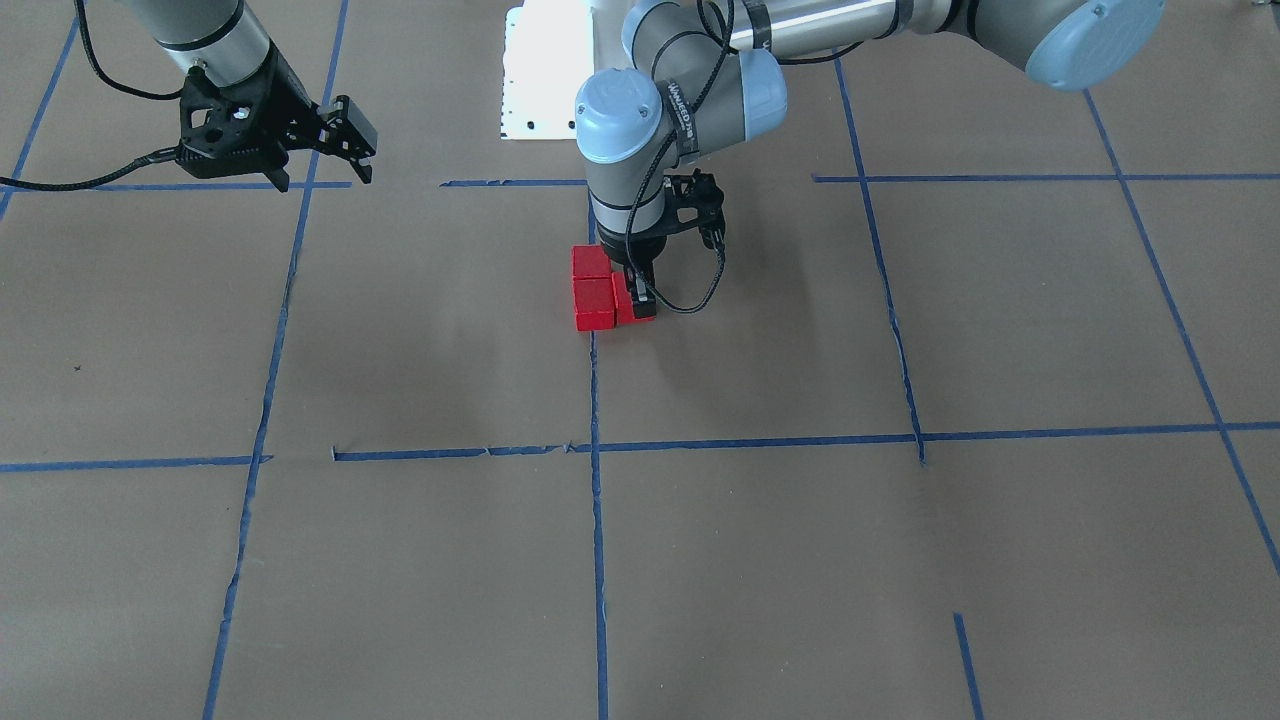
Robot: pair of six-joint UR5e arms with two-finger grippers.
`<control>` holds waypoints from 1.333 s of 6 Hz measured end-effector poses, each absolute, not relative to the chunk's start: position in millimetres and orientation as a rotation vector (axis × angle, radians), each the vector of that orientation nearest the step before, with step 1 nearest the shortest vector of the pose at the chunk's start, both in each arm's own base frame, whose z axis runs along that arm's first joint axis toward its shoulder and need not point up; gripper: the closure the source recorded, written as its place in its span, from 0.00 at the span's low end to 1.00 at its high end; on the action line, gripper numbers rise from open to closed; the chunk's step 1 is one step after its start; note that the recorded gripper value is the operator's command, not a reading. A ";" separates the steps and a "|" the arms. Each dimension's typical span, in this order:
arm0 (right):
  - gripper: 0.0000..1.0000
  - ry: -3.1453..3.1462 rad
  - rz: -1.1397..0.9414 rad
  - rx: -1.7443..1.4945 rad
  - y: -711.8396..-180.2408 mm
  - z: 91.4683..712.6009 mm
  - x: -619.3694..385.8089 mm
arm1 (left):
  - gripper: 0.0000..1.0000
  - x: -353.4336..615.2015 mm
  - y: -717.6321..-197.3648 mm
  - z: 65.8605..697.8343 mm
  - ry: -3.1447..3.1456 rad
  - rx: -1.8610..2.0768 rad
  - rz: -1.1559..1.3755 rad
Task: Form red blocks into L shape at center
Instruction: 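Lower the cube against the pair and adjust it with the left gripper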
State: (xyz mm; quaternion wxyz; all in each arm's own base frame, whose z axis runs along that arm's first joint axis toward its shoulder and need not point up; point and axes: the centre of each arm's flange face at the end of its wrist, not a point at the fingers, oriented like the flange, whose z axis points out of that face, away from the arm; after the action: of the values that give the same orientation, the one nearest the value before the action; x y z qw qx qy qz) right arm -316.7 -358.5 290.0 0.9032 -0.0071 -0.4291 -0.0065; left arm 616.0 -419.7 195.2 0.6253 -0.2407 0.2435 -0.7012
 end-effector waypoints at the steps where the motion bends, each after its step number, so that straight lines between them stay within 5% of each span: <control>1: 0.00 -0.888 -0.014 -0.017 -358.3 290.0 -316.8 | 1.00 616.6 -420.1 196.0 0.557 -0.552 -1.613; 3: 0.00 -0.888 -0.015 -0.019 -358.2 290.0 -316.9 | 0.97 617.0 -420.2 195.4 0.556 -0.555 -1.620; 4: 0.00 -0.888 -0.015 -0.019 -358.2 290.0 -316.9 | 0.79 617.0 -420.3 194.9 0.557 -0.555 -1.620; 5: 0.00 -0.888 -0.015 -0.019 -358.2 290.0 -316.9 | 0.01 617.0 -420.3 194.7 0.558 -0.555 -1.617; 8: 0.00 -0.890 -0.016 -0.019 -358.1 289.8 -316.9 | 0.00 616.7 -421.2 194.0 0.570 -0.556 -1.609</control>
State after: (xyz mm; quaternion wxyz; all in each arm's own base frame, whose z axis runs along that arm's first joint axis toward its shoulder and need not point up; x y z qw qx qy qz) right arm -316.9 -358.1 289.8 0.9026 -0.0090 -0.4303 -0.0075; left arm 616.7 -421.2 194.0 0.6236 -0.2423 0.2482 -0.7006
